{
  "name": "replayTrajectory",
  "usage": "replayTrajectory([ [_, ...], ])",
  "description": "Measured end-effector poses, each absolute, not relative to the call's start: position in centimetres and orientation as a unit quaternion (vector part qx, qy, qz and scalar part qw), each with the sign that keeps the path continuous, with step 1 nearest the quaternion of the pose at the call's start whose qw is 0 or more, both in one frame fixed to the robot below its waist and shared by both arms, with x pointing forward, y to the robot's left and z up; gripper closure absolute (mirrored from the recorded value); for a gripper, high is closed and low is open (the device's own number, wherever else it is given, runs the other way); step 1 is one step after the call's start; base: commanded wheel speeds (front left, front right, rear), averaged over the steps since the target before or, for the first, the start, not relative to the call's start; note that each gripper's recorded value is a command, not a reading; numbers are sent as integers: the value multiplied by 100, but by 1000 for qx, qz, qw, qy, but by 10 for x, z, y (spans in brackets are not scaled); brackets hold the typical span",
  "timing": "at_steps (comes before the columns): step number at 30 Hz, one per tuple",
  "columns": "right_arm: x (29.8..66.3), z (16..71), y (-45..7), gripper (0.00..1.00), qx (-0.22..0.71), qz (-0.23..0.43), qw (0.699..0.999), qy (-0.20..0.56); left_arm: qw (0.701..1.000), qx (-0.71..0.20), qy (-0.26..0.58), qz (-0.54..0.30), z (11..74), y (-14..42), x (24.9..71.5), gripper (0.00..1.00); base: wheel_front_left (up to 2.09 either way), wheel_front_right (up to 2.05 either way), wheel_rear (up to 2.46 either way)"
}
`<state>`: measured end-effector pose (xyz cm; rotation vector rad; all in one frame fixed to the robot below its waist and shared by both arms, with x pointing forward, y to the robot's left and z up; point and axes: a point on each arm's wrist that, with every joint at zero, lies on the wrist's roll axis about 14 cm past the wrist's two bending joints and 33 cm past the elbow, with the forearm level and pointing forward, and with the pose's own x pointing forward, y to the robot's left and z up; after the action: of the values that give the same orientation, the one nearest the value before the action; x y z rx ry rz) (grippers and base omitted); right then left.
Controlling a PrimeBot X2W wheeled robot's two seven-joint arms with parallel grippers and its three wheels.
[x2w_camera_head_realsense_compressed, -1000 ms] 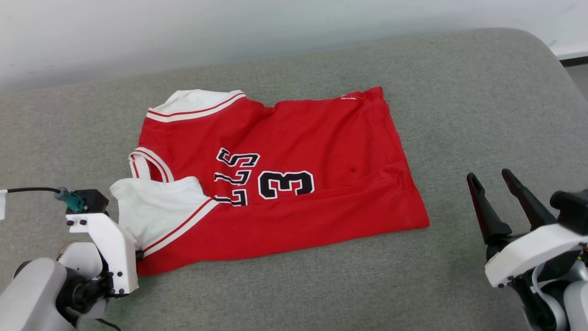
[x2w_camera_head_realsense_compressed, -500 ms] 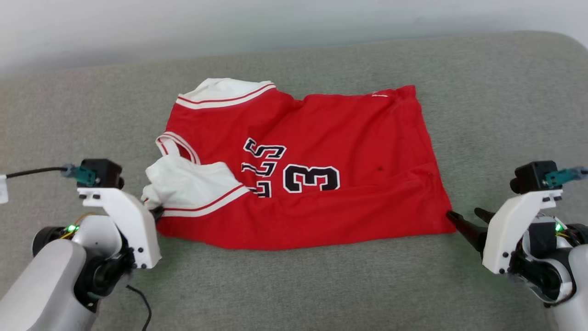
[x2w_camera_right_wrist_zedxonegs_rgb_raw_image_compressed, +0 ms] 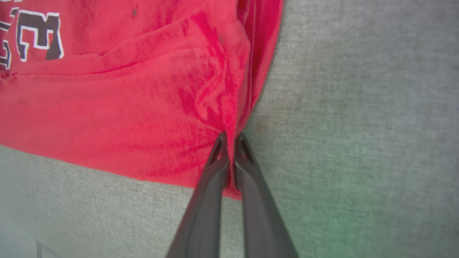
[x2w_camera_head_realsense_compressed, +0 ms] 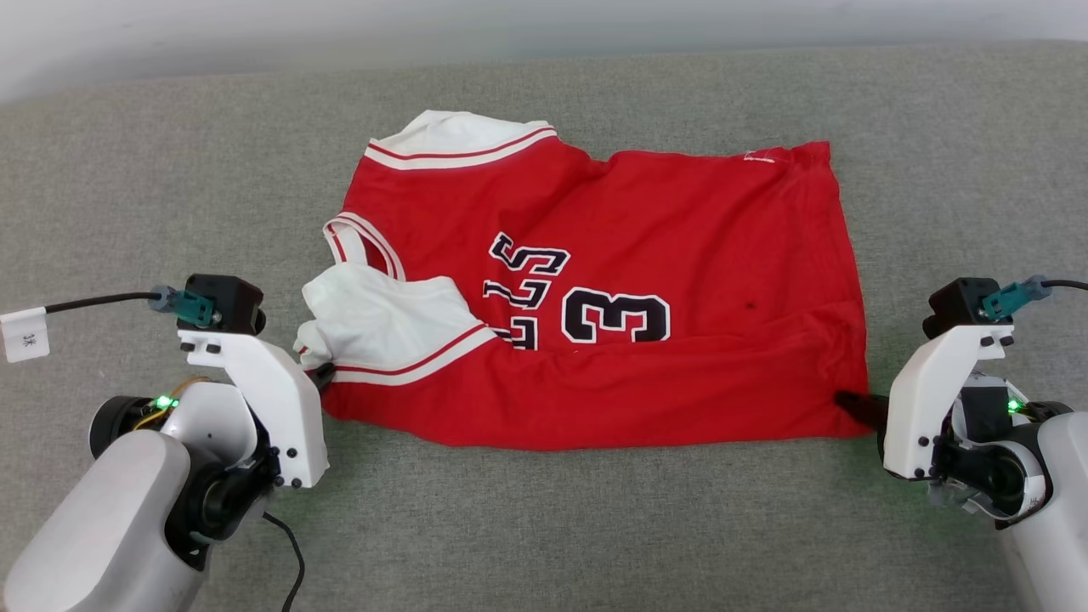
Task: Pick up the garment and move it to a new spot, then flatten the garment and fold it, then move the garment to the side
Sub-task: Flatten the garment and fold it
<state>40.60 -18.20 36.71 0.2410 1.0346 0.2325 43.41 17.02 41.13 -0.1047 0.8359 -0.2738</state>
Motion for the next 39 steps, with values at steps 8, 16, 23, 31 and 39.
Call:
replayTrajectory([
  [8, 410, 391, -180, 100, 98, 125, 874, 459, 911, -53, 384, -139, 425, 165, 432, 100, 0, 0, 0],
  [16, 398, 435, -177, 100, 63, 146, 901, 404, 919, -70, 361, -143, 448, 164, 407, 100, 0, 0, 0],
  [23, 366, 449, -174, 100, 55, 157, 906, 388, 923, -82, 355, -121, 457, 176, 367, 100, 0, 0, 0],
  [31, 328, 427, -179, 100, 78, 144, 894, 416, 903, -130, 401, -85, 429, 187, 314, 100, 0, 0, 0],
  [39, 326, 416, -179, 0, 100, 128, 907, 389, 902, -155, 392, -87, 421, 180, 328, 0, 0, 0, 0],
])
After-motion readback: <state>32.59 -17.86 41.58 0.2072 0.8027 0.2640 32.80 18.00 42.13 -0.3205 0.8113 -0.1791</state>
